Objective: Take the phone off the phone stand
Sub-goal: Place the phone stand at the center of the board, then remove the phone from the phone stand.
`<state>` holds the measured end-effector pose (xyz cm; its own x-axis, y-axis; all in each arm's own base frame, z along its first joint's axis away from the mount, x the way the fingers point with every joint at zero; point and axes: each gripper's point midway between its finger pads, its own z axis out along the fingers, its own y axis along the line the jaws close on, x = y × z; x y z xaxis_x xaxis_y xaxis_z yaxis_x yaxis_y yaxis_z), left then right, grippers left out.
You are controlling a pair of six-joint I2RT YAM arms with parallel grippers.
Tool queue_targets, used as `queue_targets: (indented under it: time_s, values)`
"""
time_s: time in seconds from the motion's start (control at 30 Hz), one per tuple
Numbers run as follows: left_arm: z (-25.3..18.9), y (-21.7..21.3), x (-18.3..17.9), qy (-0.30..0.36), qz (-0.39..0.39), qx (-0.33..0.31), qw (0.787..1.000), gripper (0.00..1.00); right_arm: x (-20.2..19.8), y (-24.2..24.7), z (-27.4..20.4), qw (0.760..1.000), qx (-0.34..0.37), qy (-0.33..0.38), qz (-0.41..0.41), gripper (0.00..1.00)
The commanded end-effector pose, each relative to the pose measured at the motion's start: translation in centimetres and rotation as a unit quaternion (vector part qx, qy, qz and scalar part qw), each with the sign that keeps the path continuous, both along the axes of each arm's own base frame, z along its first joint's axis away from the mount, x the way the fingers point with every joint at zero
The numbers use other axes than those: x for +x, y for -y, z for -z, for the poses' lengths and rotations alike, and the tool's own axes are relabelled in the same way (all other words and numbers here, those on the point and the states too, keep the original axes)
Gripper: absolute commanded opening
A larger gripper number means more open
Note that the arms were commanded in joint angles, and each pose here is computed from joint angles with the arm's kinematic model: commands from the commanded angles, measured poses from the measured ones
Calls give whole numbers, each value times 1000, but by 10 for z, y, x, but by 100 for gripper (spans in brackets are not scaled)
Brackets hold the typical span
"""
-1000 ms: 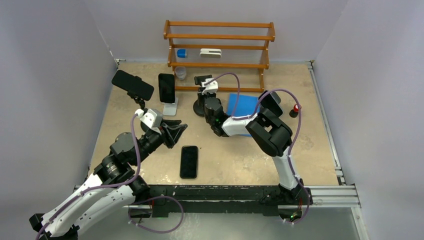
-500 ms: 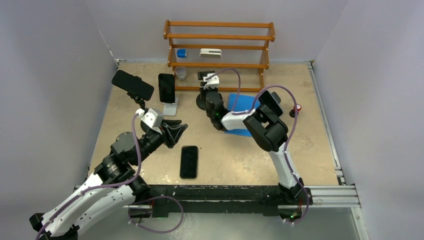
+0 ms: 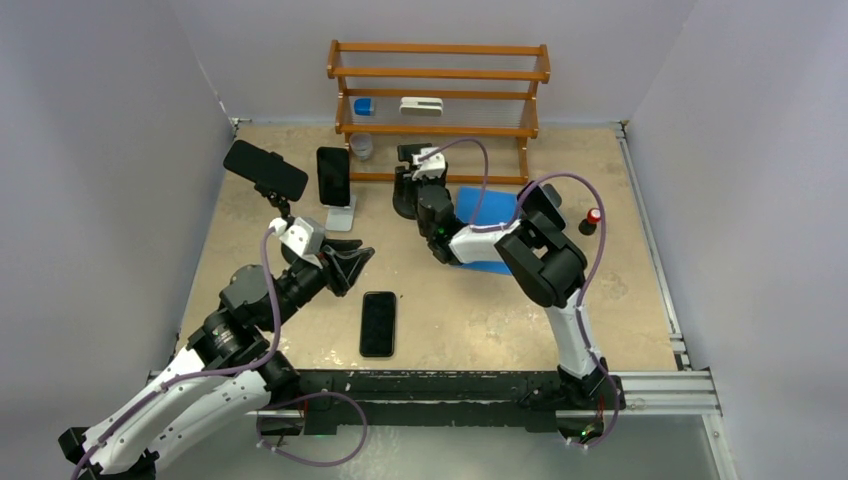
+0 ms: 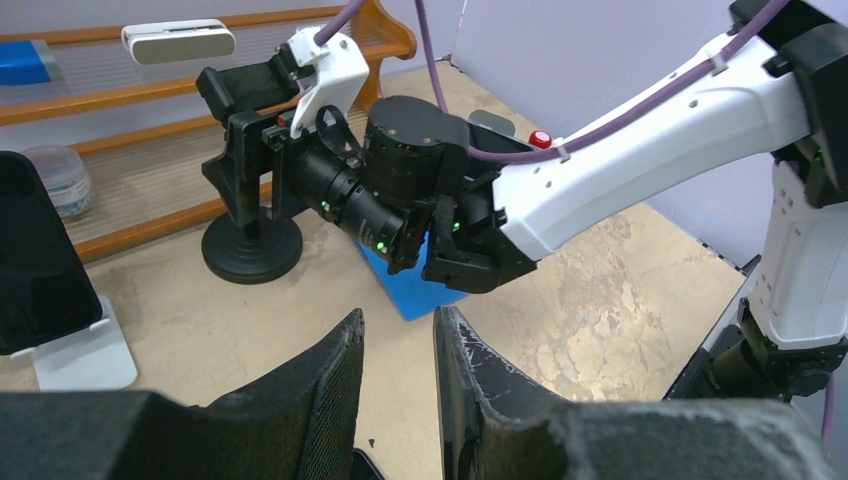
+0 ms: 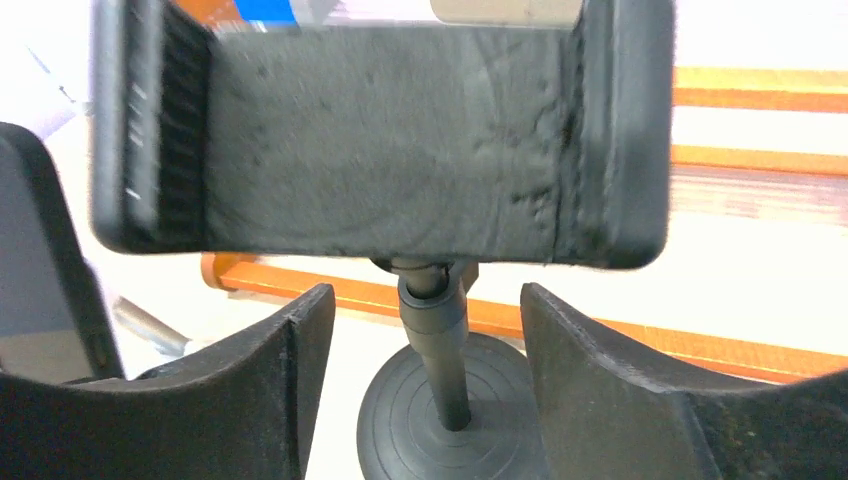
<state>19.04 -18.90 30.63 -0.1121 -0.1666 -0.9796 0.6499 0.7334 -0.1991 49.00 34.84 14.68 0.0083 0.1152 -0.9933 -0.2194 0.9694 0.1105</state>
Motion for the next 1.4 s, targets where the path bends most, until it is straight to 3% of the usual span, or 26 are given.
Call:
queue_targets:
  time_s: [0.0,0.23,0.63,0.83,1.03,1.27,1.37]
  values:
    - [-16,-1,-2,16,-1,-22,1000,30,-11,-1,-61,997,60,37,-23,73]
    - [-19,-3,-3,14,-1,-31,999,30,-44,7,-70,996,74,16,-38,98]
    - [-23,-4,-8,19,7,-38,999,31,-135,69,-120,996,86,-4,-19,99]
    - [-23,-4,-8,21,8,-34,999,31,-178,125,-146,989,139,-38,21,99]
    - [-20,-1,-6,23,11,-23,999,31,-220,149,-166,984,172,-36,-40,97]
    - [-14,9,-3,29,29,-8,999,32,-233,149,-175,972,220,-17,-74,97]
    - [-10,14,0,28,40,-6,999,32,-222,142,-164,976,206,-29,-59,99]
